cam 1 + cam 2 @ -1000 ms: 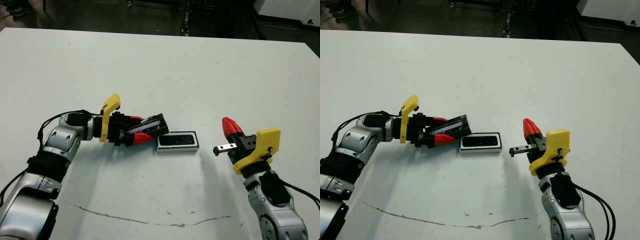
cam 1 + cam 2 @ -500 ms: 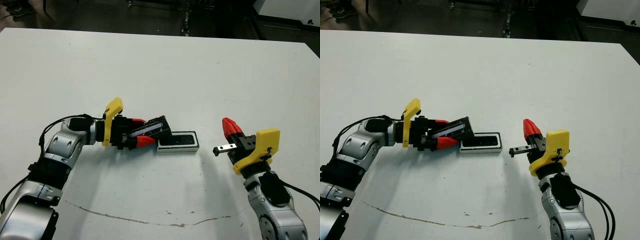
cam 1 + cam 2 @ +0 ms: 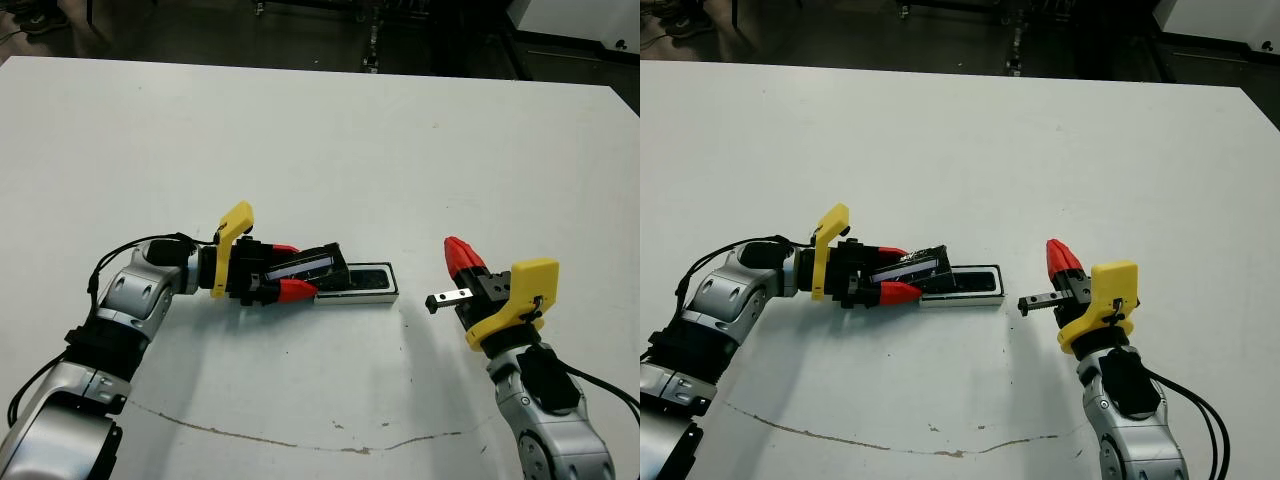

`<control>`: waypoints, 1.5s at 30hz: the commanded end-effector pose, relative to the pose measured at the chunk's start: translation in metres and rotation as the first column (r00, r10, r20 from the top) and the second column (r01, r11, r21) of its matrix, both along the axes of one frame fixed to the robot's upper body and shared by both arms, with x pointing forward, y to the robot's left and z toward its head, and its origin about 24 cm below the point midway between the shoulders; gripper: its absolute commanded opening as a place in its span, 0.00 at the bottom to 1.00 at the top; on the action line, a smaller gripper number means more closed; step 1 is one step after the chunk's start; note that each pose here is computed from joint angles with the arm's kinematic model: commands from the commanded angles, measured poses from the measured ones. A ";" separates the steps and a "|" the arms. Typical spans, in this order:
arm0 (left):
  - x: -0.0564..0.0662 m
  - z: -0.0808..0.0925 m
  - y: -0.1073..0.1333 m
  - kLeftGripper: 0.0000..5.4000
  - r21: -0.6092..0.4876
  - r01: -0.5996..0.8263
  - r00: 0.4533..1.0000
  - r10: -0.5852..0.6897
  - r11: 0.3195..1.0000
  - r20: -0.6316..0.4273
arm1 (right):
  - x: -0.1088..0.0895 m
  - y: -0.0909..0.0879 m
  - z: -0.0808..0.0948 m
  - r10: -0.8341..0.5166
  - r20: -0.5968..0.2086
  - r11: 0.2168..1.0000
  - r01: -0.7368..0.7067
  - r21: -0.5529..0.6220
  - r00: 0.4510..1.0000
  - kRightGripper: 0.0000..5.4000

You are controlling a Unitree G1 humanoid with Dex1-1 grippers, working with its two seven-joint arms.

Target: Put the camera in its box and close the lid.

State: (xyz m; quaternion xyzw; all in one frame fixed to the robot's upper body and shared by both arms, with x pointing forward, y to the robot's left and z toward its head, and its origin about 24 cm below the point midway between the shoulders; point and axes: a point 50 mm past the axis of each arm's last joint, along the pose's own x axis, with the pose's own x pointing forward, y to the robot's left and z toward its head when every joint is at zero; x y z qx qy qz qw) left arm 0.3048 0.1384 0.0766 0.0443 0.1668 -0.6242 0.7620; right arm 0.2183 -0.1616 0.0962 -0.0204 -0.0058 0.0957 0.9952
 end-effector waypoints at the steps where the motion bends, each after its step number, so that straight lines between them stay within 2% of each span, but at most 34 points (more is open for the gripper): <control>1: -0.006 -0.013 -0.004 0.58 0.036 0.030 0.999 -0.028 0.999 -0.045 | -0.001 -0.002 -0.002 -0.009 -0.013 1.000 0.009 -0.012 1.000 0.00; 10: -0.008 -0.015 -0.012 0.58 0.036 0.043 0.995 -0.040 0.998 -0.094 | -0.001 -0.003 -0.002 -0.009 -0.013 1.000 0.009 -0.018 1.000 0.00; 18: -0.015 -0.022 -0.014 0.58 0.007 0.038 0.997 -0.038 0.999 -0.072 | 0.000 -0.002 -0.002 0.002 -0.010 1.000 -0.002 -0.005 1.000 0.00; 28: -0.023 -0.023 -0.022 0.58 0.136 -0.004 0.993 -0.012 0.991 0.115 | 0.000 -0.003 -0.002 -0.005 -0.012 1.000 0.005 -0.003 1.000 0.00; 45: -0.021 -0.022 -0.034 0.58 0.183 0.022 0.991 -0.046 0.983 0.128 | -0.001 -0.003 -0.001 -0.011 -0.014 1.000 0.011 -0.009 1.000 0.00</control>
